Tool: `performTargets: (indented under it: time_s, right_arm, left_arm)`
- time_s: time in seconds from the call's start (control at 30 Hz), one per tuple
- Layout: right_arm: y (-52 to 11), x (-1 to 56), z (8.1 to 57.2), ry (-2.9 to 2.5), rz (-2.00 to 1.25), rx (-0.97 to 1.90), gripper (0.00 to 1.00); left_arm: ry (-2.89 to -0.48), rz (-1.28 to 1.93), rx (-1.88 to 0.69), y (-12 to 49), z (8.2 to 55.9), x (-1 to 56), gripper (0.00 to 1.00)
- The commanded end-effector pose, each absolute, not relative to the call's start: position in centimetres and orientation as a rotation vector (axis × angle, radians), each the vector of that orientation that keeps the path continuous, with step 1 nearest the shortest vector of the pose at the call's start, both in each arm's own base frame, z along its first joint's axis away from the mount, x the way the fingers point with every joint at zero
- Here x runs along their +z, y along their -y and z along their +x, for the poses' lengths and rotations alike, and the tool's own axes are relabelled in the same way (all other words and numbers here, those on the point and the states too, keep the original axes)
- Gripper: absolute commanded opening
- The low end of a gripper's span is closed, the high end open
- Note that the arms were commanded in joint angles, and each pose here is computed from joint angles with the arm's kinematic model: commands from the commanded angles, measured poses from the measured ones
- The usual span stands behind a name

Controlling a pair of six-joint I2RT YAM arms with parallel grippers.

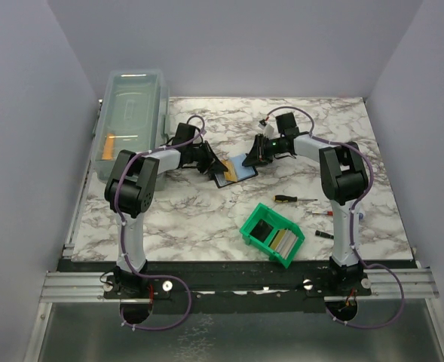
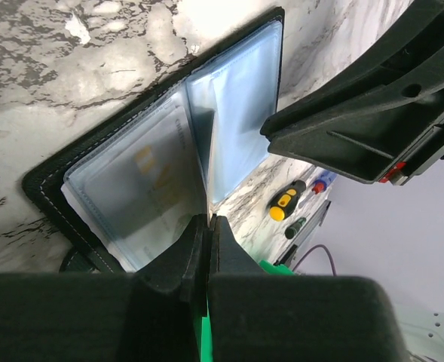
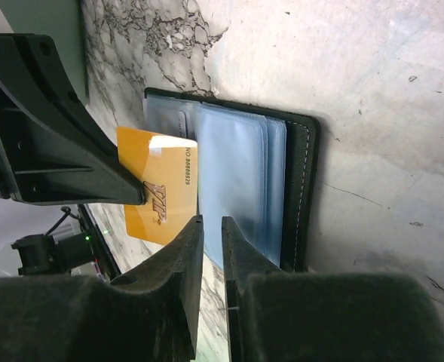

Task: Put the credit cards into the card holder
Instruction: Insert the credit card into the card holder.

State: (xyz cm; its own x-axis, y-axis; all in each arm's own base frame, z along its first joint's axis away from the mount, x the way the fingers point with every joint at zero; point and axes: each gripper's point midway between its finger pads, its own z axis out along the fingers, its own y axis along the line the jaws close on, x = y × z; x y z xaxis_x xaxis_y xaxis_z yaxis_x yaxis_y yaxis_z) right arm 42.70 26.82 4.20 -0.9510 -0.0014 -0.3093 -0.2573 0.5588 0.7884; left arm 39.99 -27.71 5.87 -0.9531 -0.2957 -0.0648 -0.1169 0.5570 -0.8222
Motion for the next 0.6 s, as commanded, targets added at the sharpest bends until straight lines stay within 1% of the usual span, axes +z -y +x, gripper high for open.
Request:
performTargets:
  time_s: [0.0, 0.37, 0.57]
  right_arm:
    - [-27.1, 3.1, 42.8, -2.532, -0.231, 1.339, 0.19]
    - [-27.1, 2.7, 42.8, -2.544, -0.226, 1.343, 0.18]
    - [-27.1, 2.4, 42.8, -2.553, -0.220, 1.342, 0.18]
  left_arm:
    - [-2.605, -0.369, -1.365, 27.5, 39.8, 5.1, 0.00]
    - [-2.574, -0.382, -1.440, 28.0, 40.1, 4.4, 0.00]
    - [-2.574, -0.400, -1.440, 28.0, 40.5, 3.8, 0.00]
